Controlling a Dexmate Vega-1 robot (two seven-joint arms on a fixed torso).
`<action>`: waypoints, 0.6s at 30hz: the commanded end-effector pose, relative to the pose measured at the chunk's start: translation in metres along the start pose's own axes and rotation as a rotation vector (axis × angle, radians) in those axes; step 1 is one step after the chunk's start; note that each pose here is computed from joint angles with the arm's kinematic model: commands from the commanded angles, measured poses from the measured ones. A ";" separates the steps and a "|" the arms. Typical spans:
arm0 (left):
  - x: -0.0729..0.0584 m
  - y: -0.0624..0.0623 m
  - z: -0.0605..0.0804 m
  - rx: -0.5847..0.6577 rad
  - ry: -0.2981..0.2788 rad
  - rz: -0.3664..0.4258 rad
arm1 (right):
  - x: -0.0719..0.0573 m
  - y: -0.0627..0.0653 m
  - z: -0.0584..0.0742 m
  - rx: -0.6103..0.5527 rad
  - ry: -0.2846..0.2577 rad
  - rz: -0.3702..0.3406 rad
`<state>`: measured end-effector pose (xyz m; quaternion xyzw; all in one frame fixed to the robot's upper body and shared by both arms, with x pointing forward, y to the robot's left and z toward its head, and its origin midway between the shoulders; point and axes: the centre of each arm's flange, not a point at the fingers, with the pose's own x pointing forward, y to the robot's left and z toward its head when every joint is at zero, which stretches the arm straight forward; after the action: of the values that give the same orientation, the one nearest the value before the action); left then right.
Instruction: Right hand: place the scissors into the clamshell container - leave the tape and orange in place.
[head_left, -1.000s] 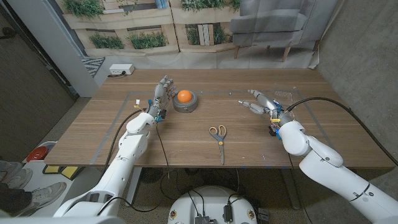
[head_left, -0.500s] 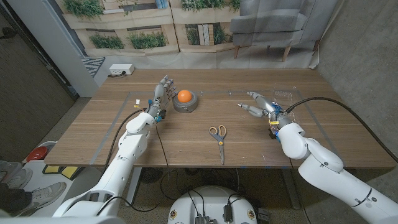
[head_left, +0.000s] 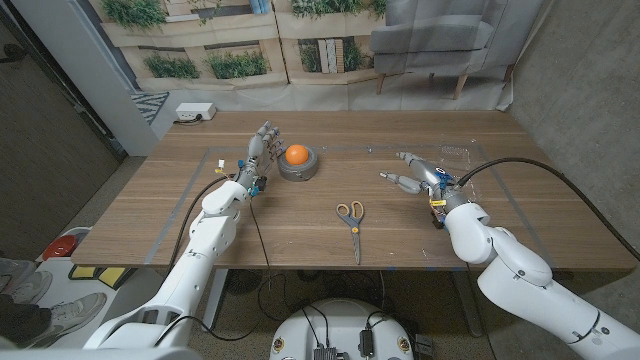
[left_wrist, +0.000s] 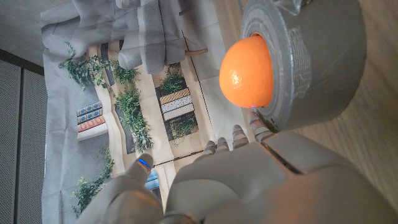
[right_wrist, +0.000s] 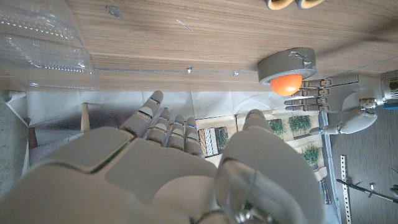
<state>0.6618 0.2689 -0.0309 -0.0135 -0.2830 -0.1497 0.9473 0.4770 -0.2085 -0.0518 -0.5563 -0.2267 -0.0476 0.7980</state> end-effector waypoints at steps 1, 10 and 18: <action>-0.001 0.000 0.001 0.000 -0.002 -0.012 | -0.011 0.003 0.009 -0.035 0.017 0.003; 0.000 -0.001 0.001 0.001 0.000 -0.027 | -0.019 0.006 0.015 -0.034 0.023 0.001; 0.001 0.001 0.001 0.002 -0.002 -0.031 | -0.024 0.010 0.023 -0.049 0.037 0.001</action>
<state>0.6606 0.2687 -0.0305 -0.0104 -0.2841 -0.1597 0.9453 0.4603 -0.1959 -0.0605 -0.5677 -0.2177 -0.0539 0.7921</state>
